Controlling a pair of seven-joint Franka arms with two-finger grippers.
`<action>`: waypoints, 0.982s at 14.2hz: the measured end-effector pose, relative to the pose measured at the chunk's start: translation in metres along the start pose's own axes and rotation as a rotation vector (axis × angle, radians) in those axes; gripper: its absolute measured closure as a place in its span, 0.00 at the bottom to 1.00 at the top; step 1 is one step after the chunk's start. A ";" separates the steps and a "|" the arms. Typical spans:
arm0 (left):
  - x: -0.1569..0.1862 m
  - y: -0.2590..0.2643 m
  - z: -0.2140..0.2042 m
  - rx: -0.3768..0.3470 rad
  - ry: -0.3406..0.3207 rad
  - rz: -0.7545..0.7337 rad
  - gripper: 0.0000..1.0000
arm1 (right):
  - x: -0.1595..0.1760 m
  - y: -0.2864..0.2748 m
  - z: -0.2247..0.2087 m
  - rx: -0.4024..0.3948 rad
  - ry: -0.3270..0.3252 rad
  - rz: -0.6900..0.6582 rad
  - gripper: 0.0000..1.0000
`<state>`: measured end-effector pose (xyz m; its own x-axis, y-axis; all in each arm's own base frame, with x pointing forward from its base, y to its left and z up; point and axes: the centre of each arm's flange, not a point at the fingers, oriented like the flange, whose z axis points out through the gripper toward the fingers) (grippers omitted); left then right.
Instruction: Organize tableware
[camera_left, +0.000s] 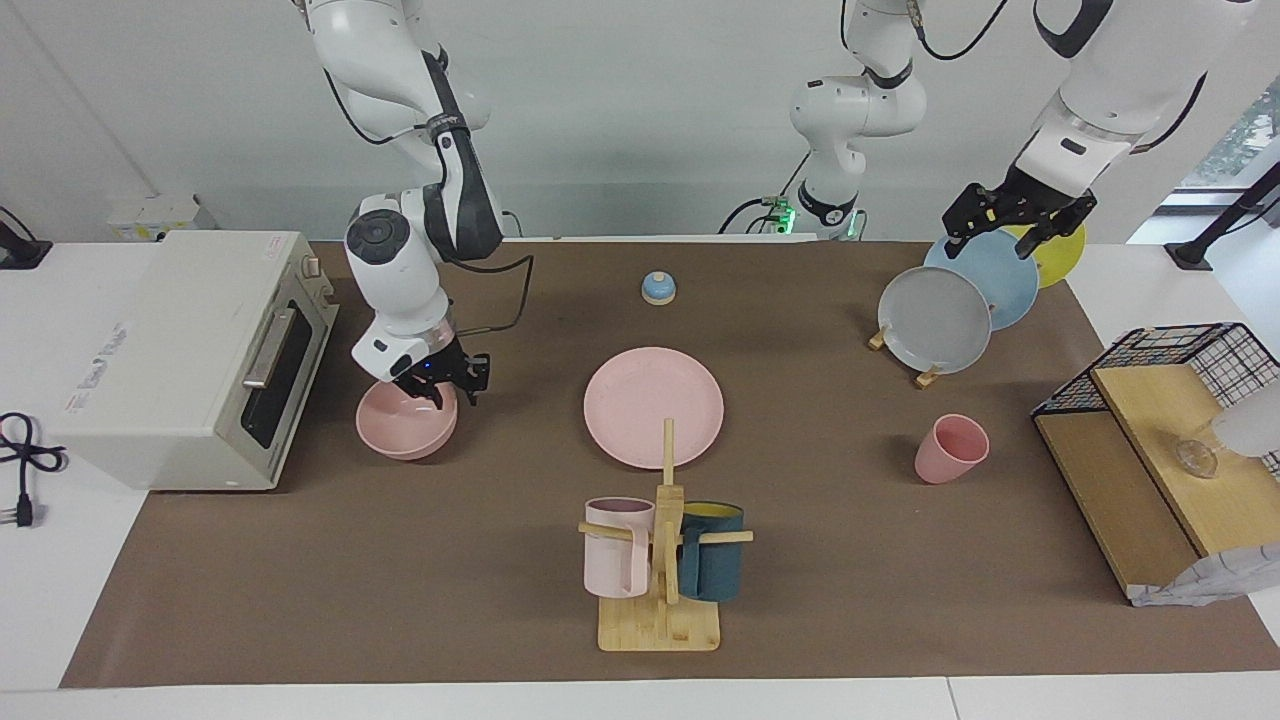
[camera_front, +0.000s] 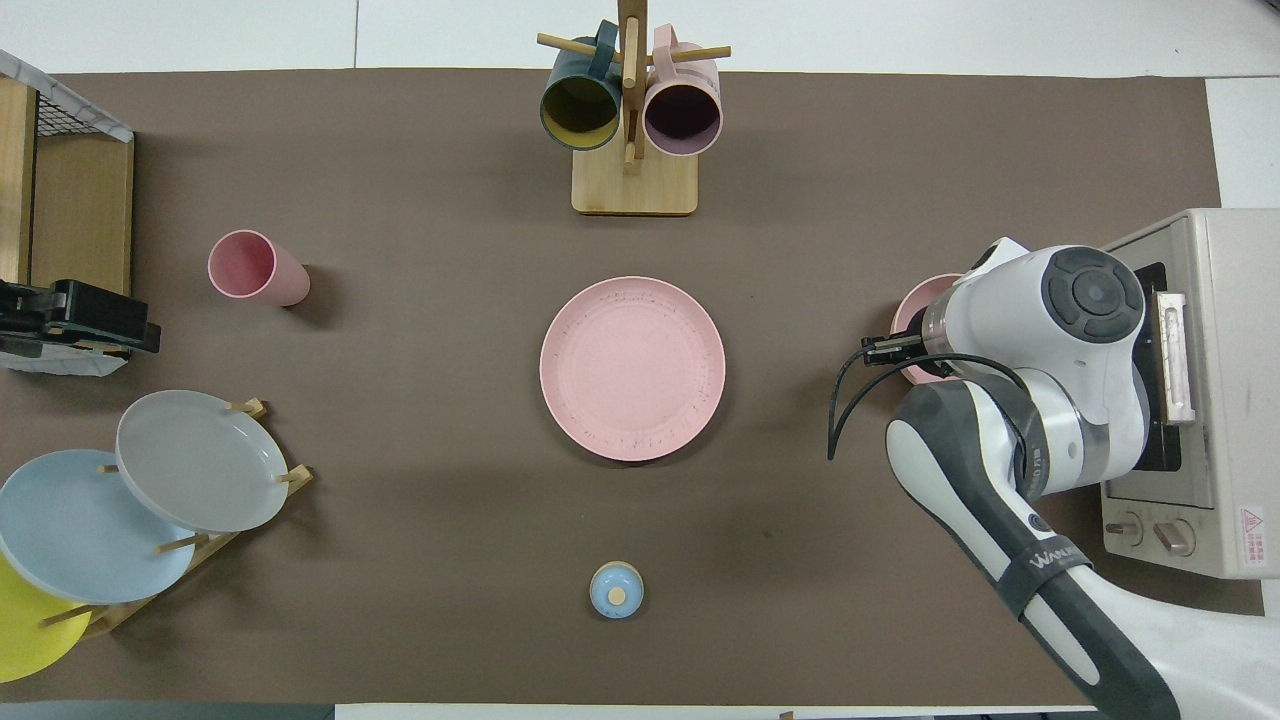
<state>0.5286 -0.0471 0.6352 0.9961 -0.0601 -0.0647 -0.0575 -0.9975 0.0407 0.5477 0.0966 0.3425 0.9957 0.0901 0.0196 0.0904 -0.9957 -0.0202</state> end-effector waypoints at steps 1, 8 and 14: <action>0.000 0.000 0.000 0.000 0.000 0.001 0.00 | 0.000 0.000 0.000 0.000 0.000 -0.008 0.54; 0.000 0.001 0.000 0.000 0.000 0.002 0.00 | -0.002 0.000 0.005 0.001 0.014 -0.057 0.65; 0.000 0.001 0.000 0.000 0.000 0.003 0.00 | -0.001 -0.007 -0.007 -0.038 -0.008 -0.108 0.96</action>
<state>0.5285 -0.0485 0.6352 0.9959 -0.0627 -0.0645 -0.0601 -0.9974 0.0406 0.5457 0.1030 0.3498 0.9803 0.1971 0.0118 0.1968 -0.9802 0.0199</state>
